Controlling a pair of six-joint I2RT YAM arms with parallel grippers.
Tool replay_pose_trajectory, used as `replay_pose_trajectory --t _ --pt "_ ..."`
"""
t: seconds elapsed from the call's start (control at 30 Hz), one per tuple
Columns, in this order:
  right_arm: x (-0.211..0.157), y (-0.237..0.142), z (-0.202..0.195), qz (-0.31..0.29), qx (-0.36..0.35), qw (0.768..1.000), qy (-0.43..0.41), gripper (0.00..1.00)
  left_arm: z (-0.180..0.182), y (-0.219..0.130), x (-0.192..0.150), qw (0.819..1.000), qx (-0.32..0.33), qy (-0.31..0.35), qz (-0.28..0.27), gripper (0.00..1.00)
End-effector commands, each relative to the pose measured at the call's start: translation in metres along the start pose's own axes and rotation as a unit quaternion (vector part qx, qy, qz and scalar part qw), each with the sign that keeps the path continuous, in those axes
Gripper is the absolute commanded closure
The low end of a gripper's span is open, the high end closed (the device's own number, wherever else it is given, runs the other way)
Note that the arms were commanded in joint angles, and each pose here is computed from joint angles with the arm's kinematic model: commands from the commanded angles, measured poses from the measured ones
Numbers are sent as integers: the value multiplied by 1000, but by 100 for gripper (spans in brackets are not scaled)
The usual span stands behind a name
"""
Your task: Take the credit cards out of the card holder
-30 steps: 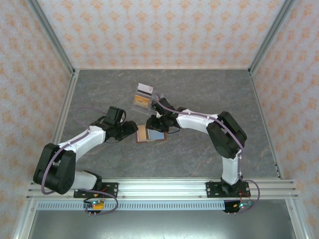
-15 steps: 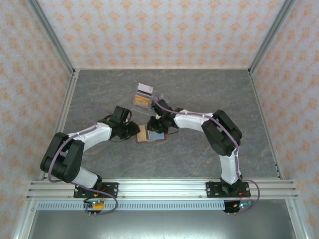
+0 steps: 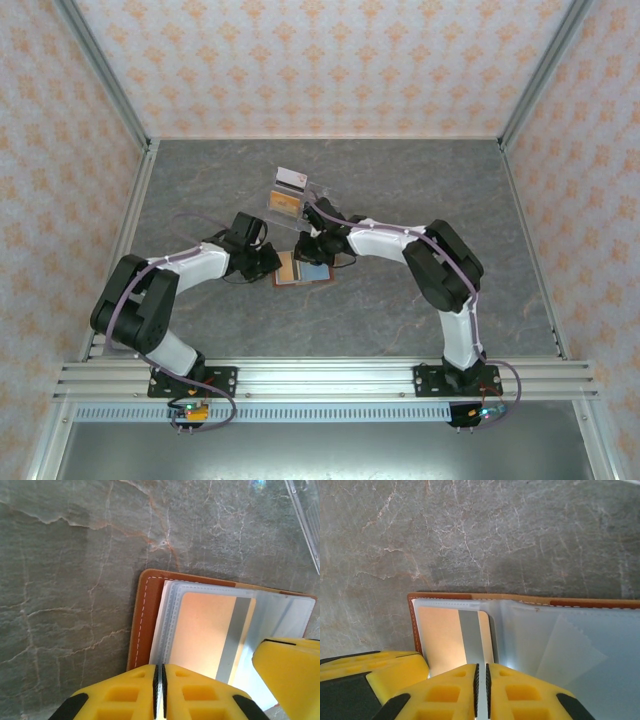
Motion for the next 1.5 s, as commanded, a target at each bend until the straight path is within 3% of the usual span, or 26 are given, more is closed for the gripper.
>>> replay_pose_trajectory --t 0.0,0.4,0.67,1.13,1.47 --pt "-1 5 -2 13 -4 1000 -5 86 -8 2 2 1000 -12 6 -4 88" --pt "-3 7 -11 15 -13 1000 1 83 3 9 1 1000 17 5 -4 91" --pt "-2 14 -6 20 66 998 15 85 6 15 -1 1000 14 5 6 93" --pt "-4 2 4 12 107 994 -17 87 3 18 -2 1000 9 15 20 98" --pt "-4 -12 2 -19 83 996 -30 100 2 14 -1 1000 10 22 19 98"
Point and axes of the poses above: each hand's point on the last joint's axis, 136 mm out from that joint toward the fingers, its own y axis out along the fingers, its own z axis along the line the jaws close on, x = y × z, the point moved 7 cm from there along -y, back along the fingers, and after that the axes turned 15 degrees about -y, right-handed, at the moved point
